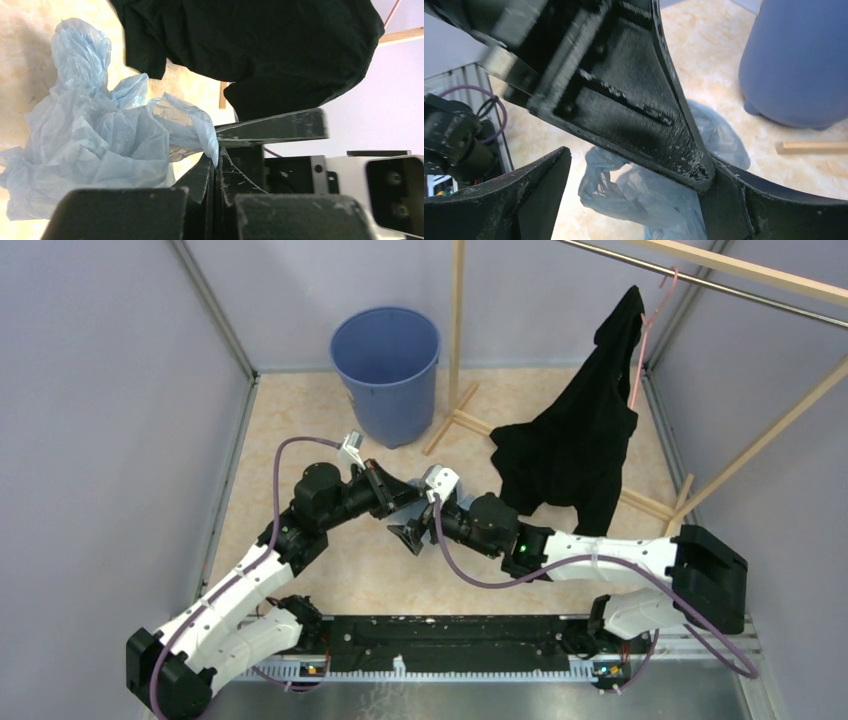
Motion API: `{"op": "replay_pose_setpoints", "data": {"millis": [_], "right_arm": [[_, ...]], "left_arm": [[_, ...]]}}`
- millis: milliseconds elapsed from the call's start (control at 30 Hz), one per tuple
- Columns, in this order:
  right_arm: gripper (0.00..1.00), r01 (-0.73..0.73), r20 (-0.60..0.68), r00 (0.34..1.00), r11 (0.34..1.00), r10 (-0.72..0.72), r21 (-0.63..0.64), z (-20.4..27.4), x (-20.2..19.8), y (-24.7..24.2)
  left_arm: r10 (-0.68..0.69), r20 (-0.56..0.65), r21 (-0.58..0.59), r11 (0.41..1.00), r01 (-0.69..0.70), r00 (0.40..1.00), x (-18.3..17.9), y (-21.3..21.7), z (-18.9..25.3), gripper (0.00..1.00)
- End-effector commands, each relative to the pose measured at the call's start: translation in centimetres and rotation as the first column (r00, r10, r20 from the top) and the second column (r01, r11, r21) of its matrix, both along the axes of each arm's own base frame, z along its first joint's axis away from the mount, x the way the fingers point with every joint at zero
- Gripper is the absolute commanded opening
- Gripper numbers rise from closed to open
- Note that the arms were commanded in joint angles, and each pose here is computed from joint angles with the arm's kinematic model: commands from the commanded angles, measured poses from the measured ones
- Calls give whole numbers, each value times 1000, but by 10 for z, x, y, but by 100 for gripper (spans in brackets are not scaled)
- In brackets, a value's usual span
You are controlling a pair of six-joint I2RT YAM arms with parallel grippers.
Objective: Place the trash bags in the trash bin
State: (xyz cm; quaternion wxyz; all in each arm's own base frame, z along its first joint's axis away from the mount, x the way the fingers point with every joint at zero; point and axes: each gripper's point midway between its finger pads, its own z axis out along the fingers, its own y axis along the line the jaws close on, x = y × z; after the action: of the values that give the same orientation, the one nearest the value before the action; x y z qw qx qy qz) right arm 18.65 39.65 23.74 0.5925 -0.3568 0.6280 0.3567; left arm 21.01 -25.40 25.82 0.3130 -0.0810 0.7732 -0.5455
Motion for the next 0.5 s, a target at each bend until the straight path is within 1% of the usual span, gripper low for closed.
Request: {"op": "replay_pose_setpoints", "data": {"millis": [0, 33, 100, 167, 200, 233, 267, 333, 367, 400, 467], "right_arm": [[86, 77, -18, 997, 996, -77, 33, 6, 8, 4], [82, 107, -23, 994, 994, -106, 31, 5, 13, 0], [71, 149, -36, 988, 988, -147, 34, 7, 17, -6], [61, 160, -48, 986, 986, -158, 48, 11, 16, -12], [54, 154, -57, 987, 986, -151, 58, 14, 13, -13], [45, 153, -67, 987, 986, -148, 66, 14, 12, -16], [37, 163, -83, 984, 983, -156, 80, 16, 11, -19], [25, 224, -131, 969, 969, -210, 102, 14, 15, -30], [21, 264, -158, 957, 957, -245, 117, 15, 19, -37], [19, 299, -186, 944, 945, -273, 131, 15, 23, -45], [16, 352, -259, 916, 923, -305, 158, 19, 32, -57]], "left_arm": [[7, 79, -59, 998, -3, 997, 5, -2, 28, 1], [10, 82, -52, 999, -6, 997, 5, -1, 29, 3], [20, 94, -38, 999, -16, 995, 7, 1, 30, 7], [27, 97, -16, 1000, -25, 995, 8, 3, 27, 13], [29, 100, -7, 1000, -29, 995, 8, 4, 25, 21], [30, 108, 0, 1000, -30, 994, 8, 5, 25, 28], [29, 125, 10, 999, -31, 992, 8, 6, 26, 33], [26, 167, 45, 998, -34, 986, 9, 9, 30, 50], [31, 192, 66, 997, -44, 981, 10, 12, 33, 62], [38, 211, 92, 994, -58, 977, 10, 16, 34, 74], [72, 243, 142, 984, -109, 967, 13, 27, 35, 92]]}}
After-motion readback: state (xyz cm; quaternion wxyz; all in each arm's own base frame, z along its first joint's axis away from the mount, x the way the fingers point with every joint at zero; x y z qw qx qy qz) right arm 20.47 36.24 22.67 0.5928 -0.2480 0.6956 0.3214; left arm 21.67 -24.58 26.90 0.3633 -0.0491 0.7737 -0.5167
